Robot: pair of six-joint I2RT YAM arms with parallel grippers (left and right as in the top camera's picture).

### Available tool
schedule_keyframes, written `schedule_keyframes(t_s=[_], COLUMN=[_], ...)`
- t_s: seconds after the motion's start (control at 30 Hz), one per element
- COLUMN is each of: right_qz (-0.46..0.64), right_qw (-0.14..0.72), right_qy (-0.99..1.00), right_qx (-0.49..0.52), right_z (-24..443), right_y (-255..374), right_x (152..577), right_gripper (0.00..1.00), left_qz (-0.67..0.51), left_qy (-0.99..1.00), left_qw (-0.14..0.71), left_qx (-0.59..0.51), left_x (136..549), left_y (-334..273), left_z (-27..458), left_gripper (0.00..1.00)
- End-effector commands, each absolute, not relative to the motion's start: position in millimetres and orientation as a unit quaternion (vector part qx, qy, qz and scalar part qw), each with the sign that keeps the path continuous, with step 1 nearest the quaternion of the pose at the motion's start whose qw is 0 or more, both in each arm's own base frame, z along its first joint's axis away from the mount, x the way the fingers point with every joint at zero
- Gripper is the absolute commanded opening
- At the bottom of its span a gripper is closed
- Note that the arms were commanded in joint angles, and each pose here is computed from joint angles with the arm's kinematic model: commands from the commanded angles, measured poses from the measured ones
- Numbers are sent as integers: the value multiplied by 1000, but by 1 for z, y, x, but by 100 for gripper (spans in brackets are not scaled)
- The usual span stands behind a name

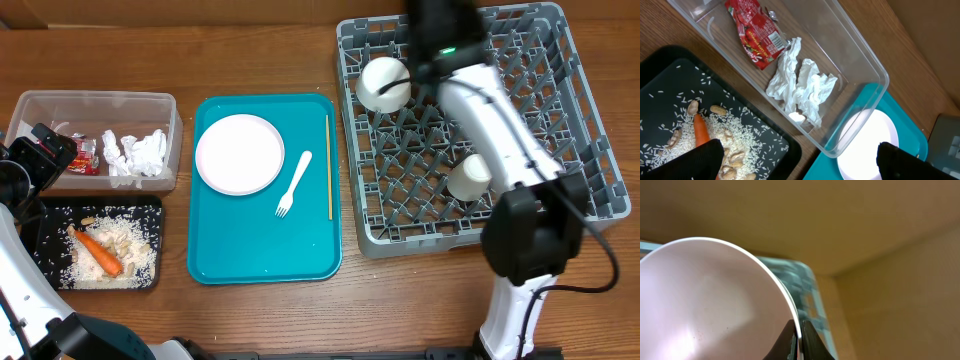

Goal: Sort waste into correct bins and load items into the dishwasher rack
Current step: 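Carry the pink bowl to the rack's back-right corner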

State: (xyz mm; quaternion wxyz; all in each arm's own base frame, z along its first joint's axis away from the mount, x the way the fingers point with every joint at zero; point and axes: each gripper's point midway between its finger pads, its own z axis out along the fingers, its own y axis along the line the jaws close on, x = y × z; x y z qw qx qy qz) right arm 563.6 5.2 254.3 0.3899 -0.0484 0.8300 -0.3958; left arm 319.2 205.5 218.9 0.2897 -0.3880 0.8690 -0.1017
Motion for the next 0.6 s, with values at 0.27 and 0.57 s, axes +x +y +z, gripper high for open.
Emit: schedule_keyframes(t_s=[0.27, 0.57], right_qz=[-437, -442], right_qw=[353, 323], right_qy=[827, 837], right_qx=[20, 4], right_z=[256, 216], right_y=[-89, -88], right_x=[559, 551], right_gripper=[4, 4], left_qz=[-96, -96], left_qy=[866, 866], left_qw=[299, 299], left_qx=[-388, -388], left_x=[322, 322], left_y=[209, 209], left_z=[227, 227], left_gripper=[100, 100])
